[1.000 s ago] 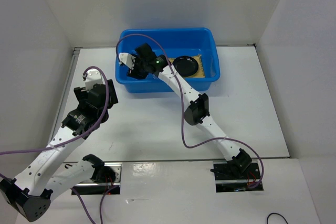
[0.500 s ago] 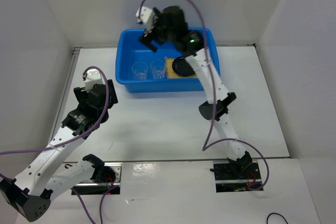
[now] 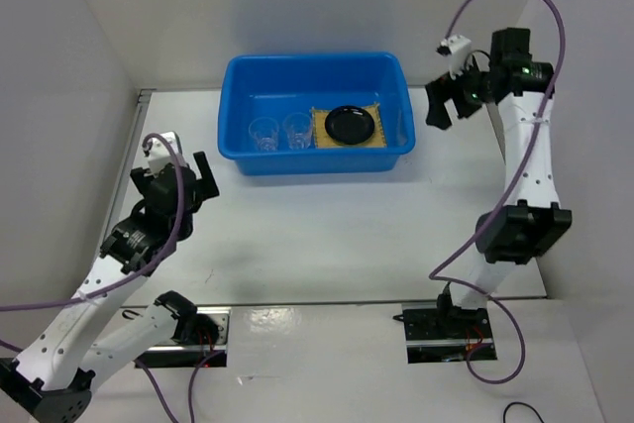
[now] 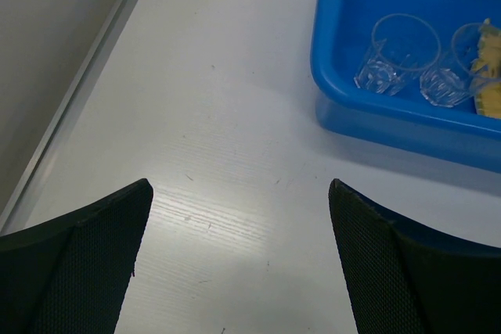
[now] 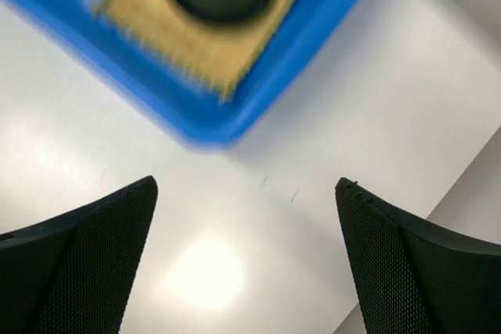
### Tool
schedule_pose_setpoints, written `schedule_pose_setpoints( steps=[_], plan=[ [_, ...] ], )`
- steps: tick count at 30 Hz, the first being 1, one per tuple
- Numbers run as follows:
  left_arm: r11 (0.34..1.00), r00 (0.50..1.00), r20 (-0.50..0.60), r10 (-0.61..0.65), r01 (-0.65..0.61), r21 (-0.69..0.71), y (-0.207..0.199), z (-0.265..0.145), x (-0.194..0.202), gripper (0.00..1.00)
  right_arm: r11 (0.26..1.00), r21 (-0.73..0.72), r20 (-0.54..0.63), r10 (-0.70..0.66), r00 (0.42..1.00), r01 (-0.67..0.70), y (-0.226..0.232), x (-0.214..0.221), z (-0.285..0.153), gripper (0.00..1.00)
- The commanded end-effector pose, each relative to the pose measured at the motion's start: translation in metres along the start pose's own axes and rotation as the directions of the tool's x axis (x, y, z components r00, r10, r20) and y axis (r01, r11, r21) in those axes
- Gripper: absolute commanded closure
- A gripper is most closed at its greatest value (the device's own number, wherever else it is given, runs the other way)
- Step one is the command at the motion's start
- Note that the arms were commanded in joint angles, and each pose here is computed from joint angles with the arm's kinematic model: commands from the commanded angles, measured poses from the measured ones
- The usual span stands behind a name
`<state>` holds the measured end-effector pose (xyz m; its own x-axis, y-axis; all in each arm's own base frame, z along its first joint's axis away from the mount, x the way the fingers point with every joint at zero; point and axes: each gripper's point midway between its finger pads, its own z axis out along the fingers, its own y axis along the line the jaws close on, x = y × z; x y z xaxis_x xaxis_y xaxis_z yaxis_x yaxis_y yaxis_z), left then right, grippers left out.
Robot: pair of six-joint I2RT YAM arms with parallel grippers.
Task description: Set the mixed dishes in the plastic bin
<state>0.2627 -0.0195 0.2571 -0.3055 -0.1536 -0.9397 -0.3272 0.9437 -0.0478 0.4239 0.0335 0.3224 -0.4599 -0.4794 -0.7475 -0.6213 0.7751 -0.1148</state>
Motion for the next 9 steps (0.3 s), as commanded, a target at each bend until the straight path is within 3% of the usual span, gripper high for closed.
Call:
schedule_pose_setpoints(
  steps=[1,5,9],
  plan=[
    [0.995,0.993,0.092,-0.078,0.072,0.07,0.0,-0.014,-0.027,0.01,0.999,-0.045,0.071,-0.004,0.997,0.008,0.035,0.021,-0.043,0.01],
    [0.975,0.974,0.148,-0.171,0.146,0.168,0.0,-0.033,-0.04,0.01,0.992,0.122,0.09,-0.038,0.995,0.027,0.046,0.061,-0.064,0.01],
    [0.949,0.962,0.165,-0.219,0.171,0.266,-0.008,-0.043,-0.043,0.01,0.982,0.189,0.058,-0.012,0.998,0.001,0.063,0.1,-0.069,0.01]
  ],
)
